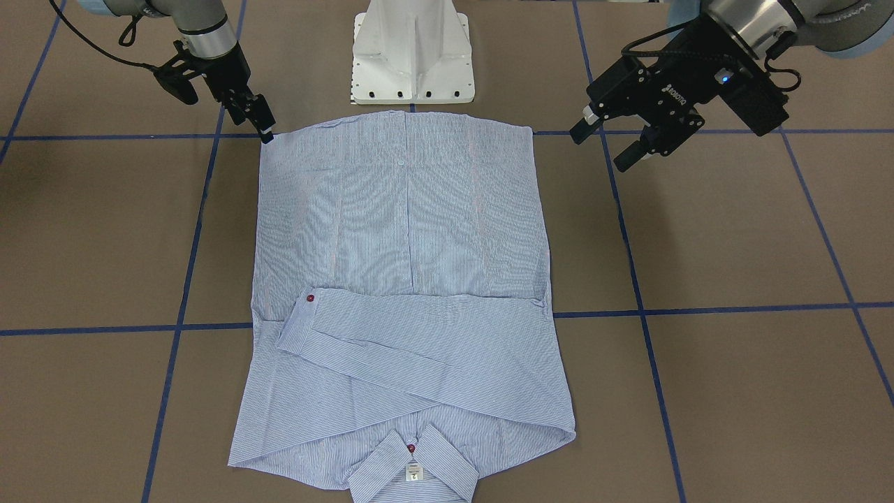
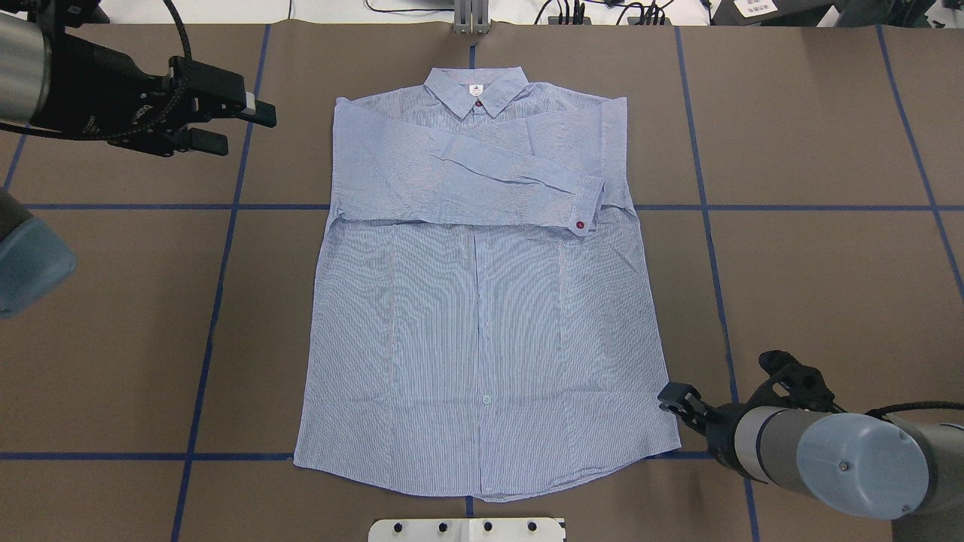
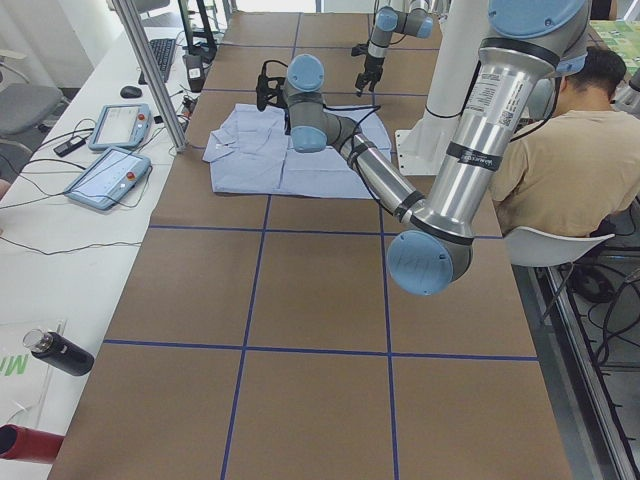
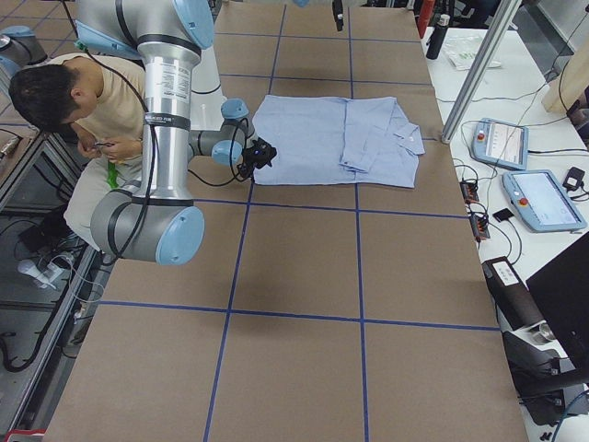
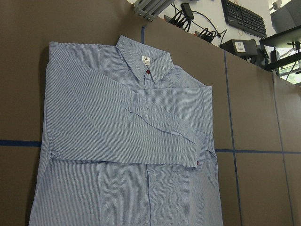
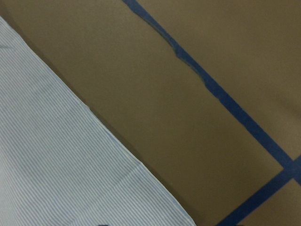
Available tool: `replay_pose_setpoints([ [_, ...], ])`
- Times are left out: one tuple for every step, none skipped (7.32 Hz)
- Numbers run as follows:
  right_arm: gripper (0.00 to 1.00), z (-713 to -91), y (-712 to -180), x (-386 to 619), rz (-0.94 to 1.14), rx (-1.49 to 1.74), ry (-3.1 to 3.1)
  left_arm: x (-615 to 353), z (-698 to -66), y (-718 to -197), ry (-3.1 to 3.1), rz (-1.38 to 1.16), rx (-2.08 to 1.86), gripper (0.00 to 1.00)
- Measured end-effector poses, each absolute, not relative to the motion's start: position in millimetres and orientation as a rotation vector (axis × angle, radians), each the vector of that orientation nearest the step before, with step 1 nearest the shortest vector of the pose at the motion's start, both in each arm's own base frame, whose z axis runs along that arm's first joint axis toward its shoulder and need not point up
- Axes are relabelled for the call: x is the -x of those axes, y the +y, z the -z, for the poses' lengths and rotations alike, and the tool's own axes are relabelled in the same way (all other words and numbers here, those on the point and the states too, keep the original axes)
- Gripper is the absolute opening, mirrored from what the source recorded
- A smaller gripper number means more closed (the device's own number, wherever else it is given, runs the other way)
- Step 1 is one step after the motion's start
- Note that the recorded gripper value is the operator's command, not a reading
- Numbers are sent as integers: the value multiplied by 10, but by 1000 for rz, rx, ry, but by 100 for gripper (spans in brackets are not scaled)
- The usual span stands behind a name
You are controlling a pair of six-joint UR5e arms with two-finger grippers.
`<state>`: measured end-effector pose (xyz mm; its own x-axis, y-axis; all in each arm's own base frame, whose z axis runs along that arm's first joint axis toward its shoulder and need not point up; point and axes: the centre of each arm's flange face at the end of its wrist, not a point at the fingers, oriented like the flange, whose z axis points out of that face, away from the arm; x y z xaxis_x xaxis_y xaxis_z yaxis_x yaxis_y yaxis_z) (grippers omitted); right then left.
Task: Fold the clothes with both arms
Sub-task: 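Release the sleeve with the left gripper while the right gripper moves to the hem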
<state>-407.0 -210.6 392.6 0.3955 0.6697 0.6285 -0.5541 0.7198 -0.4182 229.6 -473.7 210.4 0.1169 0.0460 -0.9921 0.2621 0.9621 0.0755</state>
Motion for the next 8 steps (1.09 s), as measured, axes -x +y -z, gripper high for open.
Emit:
replay_pose_setpoints([
  [85, -3969, -2059, 4137, -781, 159, -857, -2286, -2094, -4727, 1451, 160, -259, 95],
  [85, -4011, -2036, 4218, -779, 162, -849, -2277, -2091, -4718, 1452, 159, -261, 95],
  [82, -4047, -2021, 4285, -777, 164, -842, -2271, -2090, -4710, 1453, 159, -262, 95],
  [81, -4069, -2003, 4326, -773, 166, -837, -2269, -2090, -4707, 1453, 159, -262, 95],
  [73, -4083, -1985, 4358, -769, 168, -834, -2268, -2093, -4706, 1453, 159, -262, 95],
  [66, -4087, -1979, 4399, -766, 169, -834, -2270, -2095, -4703, 1453, 159, -261, 94],
  [57, -4085, -1981, 4437, -766, 169, -835, -2273, -2097, -4702, 1452, 159, -260, 94],
  [56, -4083, -1983, 4453, -766, 169, -836, -2273, -2098, -4701, 1452, 159, -260, 94],
])
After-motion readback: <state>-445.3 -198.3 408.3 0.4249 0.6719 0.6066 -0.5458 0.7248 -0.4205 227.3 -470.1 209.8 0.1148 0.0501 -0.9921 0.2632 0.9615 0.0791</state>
